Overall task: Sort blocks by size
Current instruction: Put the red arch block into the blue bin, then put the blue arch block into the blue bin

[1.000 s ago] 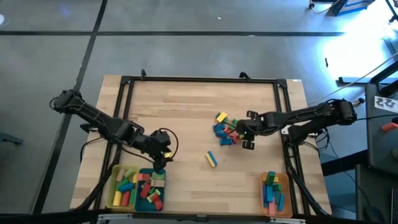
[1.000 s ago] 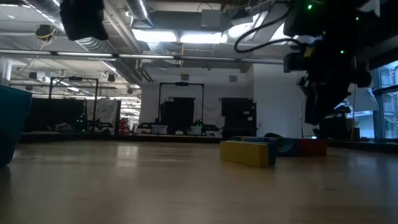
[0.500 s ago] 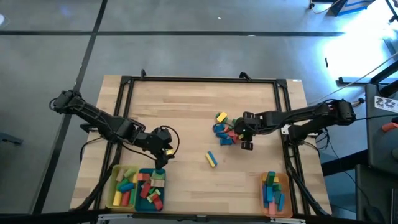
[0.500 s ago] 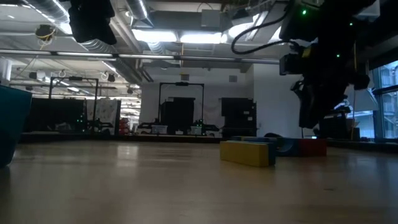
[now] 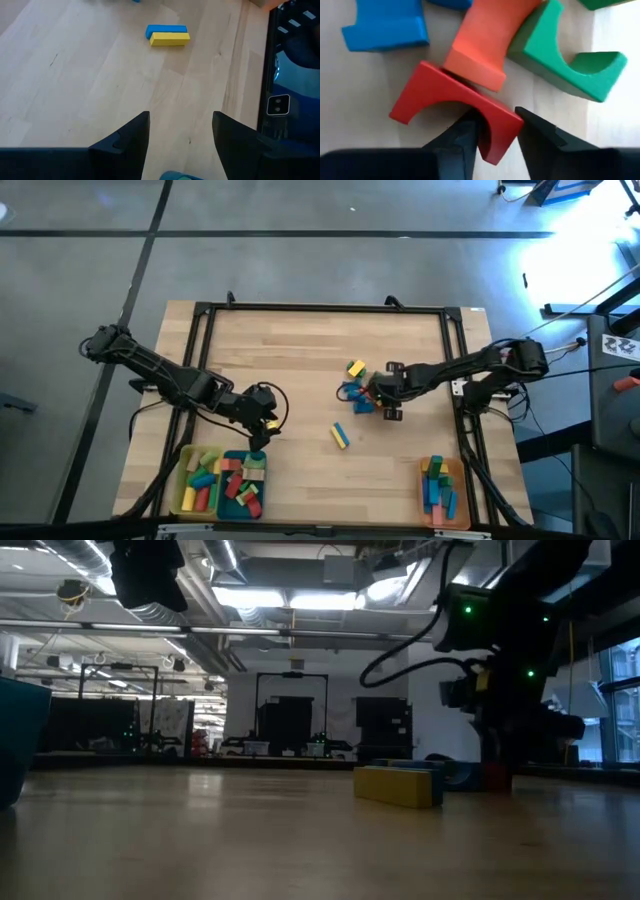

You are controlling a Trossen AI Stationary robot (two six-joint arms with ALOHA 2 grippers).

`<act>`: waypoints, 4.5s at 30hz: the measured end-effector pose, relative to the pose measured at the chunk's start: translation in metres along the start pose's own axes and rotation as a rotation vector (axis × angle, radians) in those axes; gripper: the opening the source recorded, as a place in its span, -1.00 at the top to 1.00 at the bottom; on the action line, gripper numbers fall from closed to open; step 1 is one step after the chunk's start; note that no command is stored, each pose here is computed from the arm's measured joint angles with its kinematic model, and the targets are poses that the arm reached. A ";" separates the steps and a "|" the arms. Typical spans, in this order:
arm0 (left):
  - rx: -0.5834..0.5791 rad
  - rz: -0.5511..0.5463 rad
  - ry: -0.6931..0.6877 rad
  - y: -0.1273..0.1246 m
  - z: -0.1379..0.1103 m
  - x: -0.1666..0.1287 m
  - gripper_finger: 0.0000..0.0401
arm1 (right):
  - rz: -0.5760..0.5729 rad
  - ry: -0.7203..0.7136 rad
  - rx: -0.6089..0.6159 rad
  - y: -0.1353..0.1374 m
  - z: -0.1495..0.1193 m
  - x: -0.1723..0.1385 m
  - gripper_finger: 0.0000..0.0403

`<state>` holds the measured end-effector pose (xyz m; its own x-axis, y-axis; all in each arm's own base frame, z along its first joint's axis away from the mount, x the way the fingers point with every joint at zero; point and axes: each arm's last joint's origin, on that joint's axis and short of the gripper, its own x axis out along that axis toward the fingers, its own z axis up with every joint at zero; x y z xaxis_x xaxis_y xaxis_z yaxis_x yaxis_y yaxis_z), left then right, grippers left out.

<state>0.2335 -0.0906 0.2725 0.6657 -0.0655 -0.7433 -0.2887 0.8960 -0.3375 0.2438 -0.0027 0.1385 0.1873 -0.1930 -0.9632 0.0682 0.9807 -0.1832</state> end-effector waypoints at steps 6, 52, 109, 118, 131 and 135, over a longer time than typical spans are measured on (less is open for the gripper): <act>0.035 0.053 -0.043 0.001 0.001 0.001 0.04 | 0.082 -0.012 0.007 0.002 0.002 -0.002 0.72; 1.059 0.206 -0.658 -0.032 0.040 0.146 0.04 | 0.816 -0.332 0.289 0.009 0.081 -0.078 0.73; 0.162 -0.069 0.111 -0.052 -0.057 0.017 0.35 | 0.648 -0.308 0.168 0.003 0.072 -0.071 0.19; -0.104 0.066 0.217 -0.048 -0.079 0.012 0.34 | 0.647 -0.307 0.172 0.003 0.072 -0.071 0.19; -0.205 0.117 0.230 -0.044 -0.081 0.011 0.05 | 0.633 -0.305 0.182 0.002 0.071 -0.070 0.19; -0.196 0.116 0.230 -0.044 -0.081 0.011 0.01 | 0.474 -0.282 0.164 -0.001 0.067 -0.067 0.19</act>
<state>0.1980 -0.1662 0.2325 0.4538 -0.0853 -0.8870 -0.4953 0.8033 -0.3306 0.2969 0.0071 0.2160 0.4867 0.2438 -0.8388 0.0597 0.9488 0.3103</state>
